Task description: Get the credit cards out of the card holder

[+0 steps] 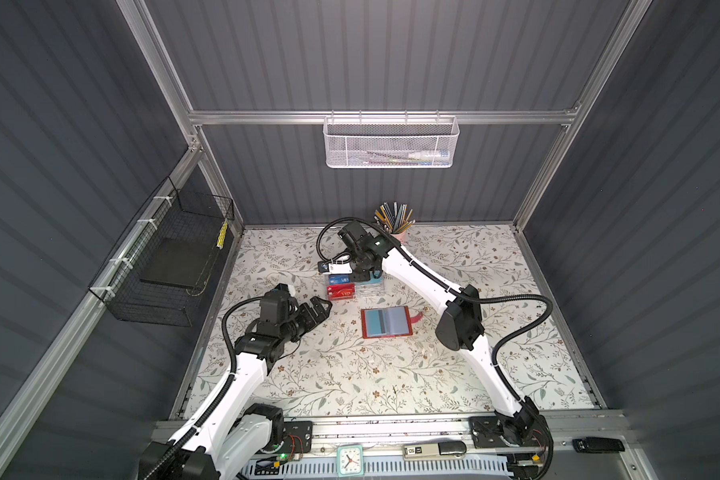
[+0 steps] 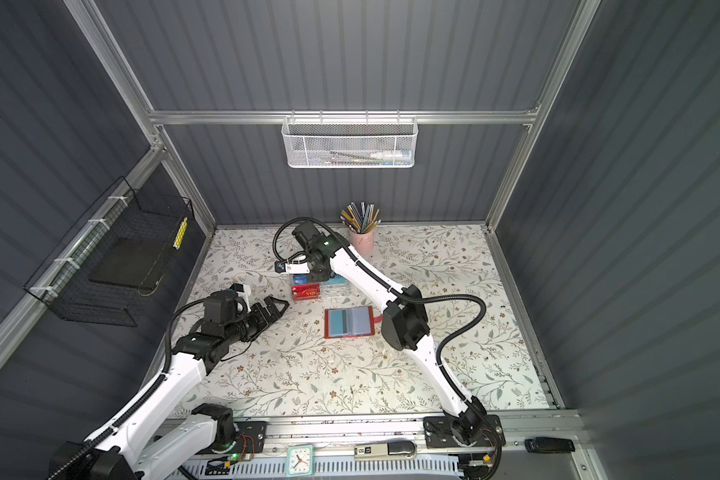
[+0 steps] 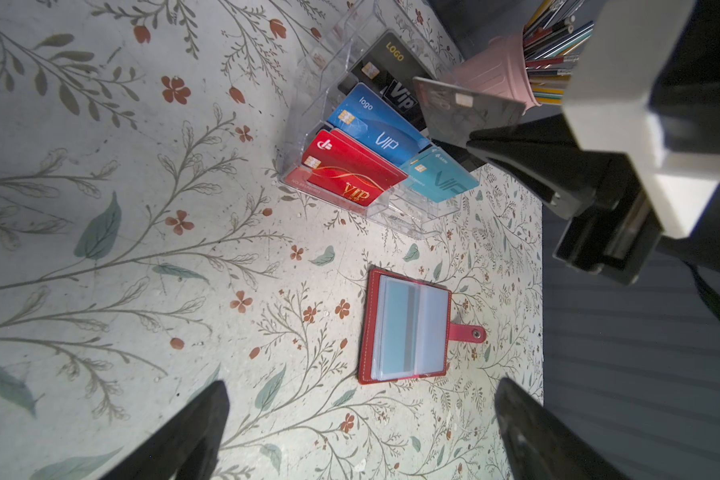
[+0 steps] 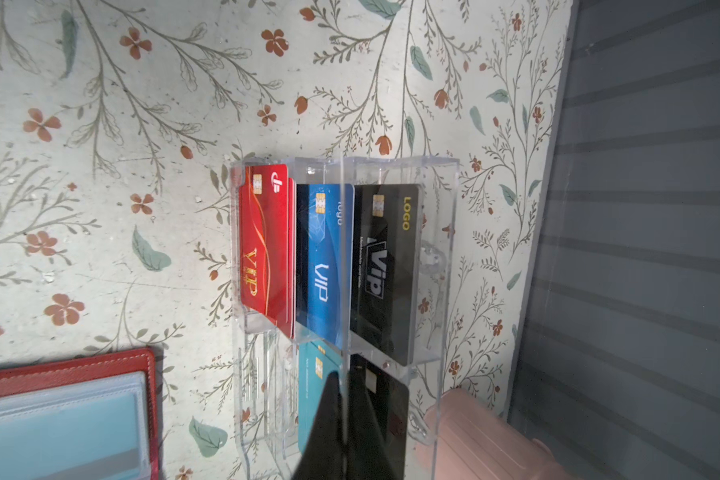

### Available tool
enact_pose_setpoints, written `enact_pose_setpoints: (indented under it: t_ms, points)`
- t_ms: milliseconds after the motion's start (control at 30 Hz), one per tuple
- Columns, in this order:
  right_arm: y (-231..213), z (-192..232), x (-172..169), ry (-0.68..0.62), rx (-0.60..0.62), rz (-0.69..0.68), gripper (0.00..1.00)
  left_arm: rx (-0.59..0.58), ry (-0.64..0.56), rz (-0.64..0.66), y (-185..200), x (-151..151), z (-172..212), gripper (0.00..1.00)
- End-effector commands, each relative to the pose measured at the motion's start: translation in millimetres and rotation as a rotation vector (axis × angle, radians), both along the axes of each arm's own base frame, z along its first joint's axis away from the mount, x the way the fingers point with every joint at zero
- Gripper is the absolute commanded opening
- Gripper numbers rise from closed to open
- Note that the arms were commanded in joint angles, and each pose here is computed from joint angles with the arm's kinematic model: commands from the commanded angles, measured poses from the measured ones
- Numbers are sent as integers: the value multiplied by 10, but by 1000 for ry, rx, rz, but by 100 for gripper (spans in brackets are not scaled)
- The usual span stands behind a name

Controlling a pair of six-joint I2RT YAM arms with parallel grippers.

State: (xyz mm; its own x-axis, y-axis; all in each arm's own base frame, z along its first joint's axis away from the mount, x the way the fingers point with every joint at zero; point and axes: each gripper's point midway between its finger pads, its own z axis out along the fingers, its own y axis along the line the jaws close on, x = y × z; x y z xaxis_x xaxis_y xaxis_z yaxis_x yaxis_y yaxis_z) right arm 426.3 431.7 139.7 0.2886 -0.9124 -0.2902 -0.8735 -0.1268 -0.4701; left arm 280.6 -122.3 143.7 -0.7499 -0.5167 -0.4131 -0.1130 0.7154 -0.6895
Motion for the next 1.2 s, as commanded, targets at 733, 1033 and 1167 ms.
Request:
enact_pose_setpoints:
  t_ms: [733, 1033, 1167]
  points:
    - [-178, 228, 205, -33, 48, -57, 0, 19, 1, -10, -1, 21, -63, 100]
    - [-467, 204, 239, -24, -9, -124, 0, 14, 1, -16, -17, 31, -67, 100]
    - [-581, 146, 246, -4, -26, -149, 0, 13, 6, -18, -21, 31, -89, 100]
